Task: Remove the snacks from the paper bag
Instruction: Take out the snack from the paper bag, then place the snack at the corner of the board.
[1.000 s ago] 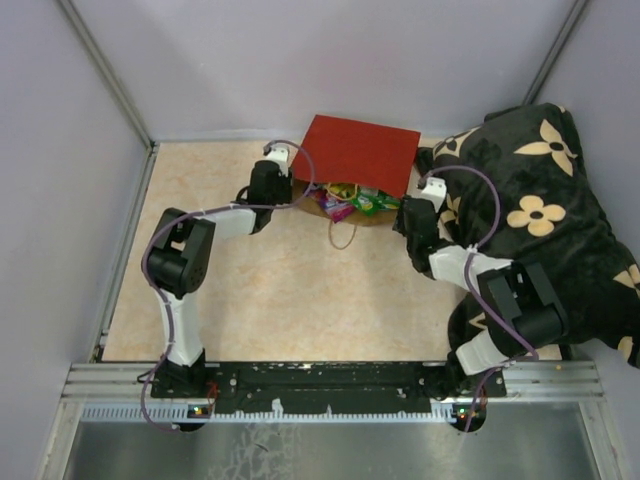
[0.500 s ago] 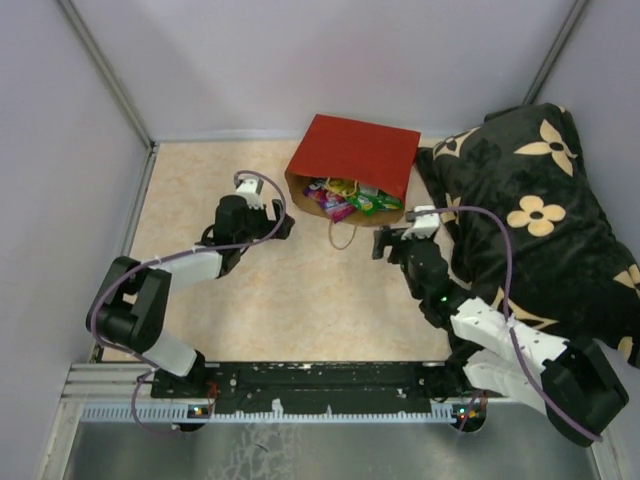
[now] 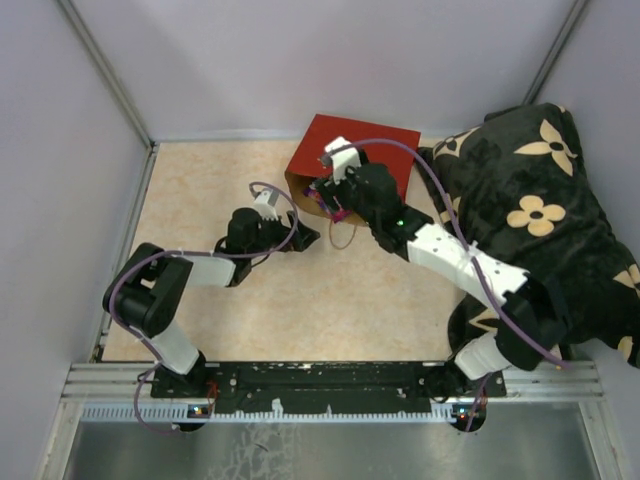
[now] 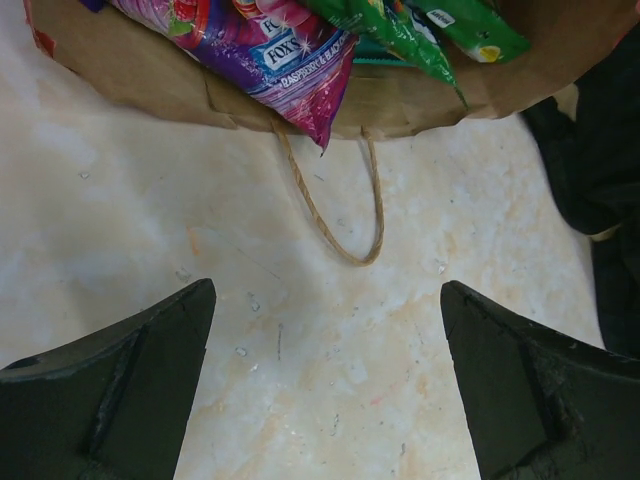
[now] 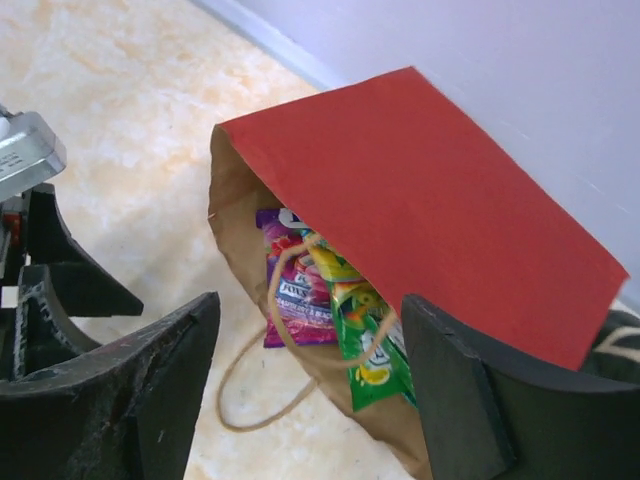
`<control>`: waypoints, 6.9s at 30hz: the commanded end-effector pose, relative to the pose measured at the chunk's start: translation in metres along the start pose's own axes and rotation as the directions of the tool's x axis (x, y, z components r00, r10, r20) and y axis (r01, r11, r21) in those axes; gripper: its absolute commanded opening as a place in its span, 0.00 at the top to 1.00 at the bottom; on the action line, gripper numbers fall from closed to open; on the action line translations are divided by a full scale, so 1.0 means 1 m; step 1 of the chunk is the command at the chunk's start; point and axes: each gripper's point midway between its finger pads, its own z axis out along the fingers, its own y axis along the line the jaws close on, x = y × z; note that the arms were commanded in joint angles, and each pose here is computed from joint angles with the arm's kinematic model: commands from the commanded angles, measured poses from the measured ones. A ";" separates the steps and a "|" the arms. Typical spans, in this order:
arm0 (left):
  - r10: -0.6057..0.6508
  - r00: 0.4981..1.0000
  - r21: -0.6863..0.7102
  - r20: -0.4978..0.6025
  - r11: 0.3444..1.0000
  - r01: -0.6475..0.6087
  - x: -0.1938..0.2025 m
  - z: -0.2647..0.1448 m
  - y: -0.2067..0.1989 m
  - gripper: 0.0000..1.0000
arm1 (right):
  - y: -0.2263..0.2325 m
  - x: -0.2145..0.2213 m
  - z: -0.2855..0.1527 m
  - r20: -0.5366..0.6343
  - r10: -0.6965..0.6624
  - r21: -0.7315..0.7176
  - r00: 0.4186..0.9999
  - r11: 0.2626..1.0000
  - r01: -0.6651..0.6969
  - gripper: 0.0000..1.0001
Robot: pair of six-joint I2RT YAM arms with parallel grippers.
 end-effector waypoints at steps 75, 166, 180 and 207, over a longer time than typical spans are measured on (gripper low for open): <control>-0.340 0.922 -0.052 0.186 0.934 0.354 -0.029 0.121 0.042 0.81 | -0.034 -0.023 0.037 0.132 0.389 0.181 0.912 0.895 -0.407 1.00; -0.087 0.977 -0.768 -0.196 0.633 -0.097 -0.076 -0.036 0.233 0.00 | -0.065 -0.014 -0.078 0.179 0.473 0.232 0.863 0.832 -0.505 0.01; 0.037 0.966 -0.759 -0.257 0.610 -0.226 -0.135 -0.017 0.274 0.01 | -0.035 0.017 -0.087 0.079 0.546 0.134 0.834 0.823 -0.552 0.01; 0.004 0.923 -0.837 -0.384 0.421 -0.350 -0.149 -0.114 0.426 0.01 | -0.017 0.033 -0.114 0.103 0.633 0.031 0.767 0.769 -0.638 0.01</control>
